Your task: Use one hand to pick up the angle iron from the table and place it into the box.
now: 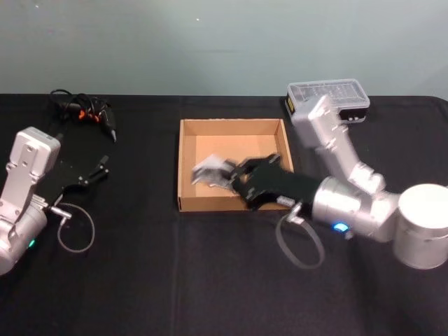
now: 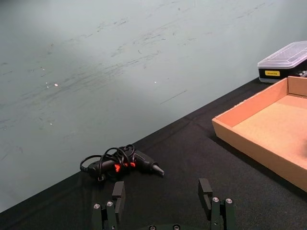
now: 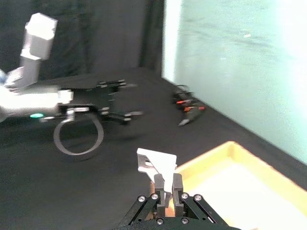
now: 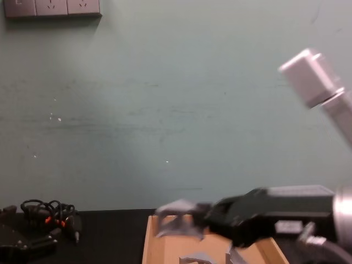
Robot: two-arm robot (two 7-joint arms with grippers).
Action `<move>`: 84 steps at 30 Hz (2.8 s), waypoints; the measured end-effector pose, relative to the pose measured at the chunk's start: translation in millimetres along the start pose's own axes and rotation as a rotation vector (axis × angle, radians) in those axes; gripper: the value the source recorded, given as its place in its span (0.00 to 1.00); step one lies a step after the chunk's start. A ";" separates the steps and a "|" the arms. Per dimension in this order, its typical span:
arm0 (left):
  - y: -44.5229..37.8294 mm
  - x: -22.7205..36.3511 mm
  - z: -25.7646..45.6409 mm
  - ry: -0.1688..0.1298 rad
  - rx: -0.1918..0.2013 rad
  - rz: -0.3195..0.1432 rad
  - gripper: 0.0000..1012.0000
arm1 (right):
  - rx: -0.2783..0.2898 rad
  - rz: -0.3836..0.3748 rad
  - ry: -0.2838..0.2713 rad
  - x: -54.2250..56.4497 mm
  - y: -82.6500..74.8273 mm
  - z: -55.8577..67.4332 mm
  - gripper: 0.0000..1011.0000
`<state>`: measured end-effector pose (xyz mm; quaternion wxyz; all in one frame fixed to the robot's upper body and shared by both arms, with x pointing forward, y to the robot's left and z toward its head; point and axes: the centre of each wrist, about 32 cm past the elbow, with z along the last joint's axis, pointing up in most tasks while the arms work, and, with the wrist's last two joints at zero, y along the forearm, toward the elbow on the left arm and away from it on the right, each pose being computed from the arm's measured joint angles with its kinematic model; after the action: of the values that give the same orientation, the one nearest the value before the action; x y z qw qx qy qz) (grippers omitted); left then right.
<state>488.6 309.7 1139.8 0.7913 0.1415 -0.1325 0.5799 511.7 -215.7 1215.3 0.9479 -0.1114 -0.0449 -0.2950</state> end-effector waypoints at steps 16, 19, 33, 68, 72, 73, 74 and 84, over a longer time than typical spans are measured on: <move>0.0 0.0 0.0 0.000 0.000 0.000 0.99 | -0.026 -0.231 0.046 56.9 -30.7 -6.7 0.10; 0.0 0.0 0.0 0.000 0.000 0.000 0.99 | -0.045 -0.256 0.063 65.2 -28.6 -12.6 0.10; 0.0 0.0 0.0 0.000 0.000 0.000 0.99 | -0.142 -0.251 0.066 83.3 6.2 -30.5 0.10; 0.0 0.0 0.0 0.000 0.000 0.000 0.99 | -0.266 -0.228 0.027 95.8 45.5 -42.1 0.11; 0.0 0.0 0.0 0.000 0.000 0.000 0.99 | -0.268 -0.228 0.023 95.4 46.5 -42.8 0.19; 0.0 0.0 0.0 0.000 0.000 0.000 0.99 | -0.267 -0.228 0.022 95.3 46.5 -42.8 0.23; 0.0 0.0 0.0 0.000 0.000 0.000 0.99 | -0.262 -0.233 0.022 94.9 45.9 -43.7 0.27; 0.0 0.0 0.0 0.000 0.000 0.000 0.99 | -0.199 -0.287 0.010 90.8 39.6 -42.4 0.57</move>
<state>488.6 309.6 1139.8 0.7913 0.1415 -0.1325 0.5799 609.7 -244.0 1180.5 0.8806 -0.1955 -0.0264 -0.4308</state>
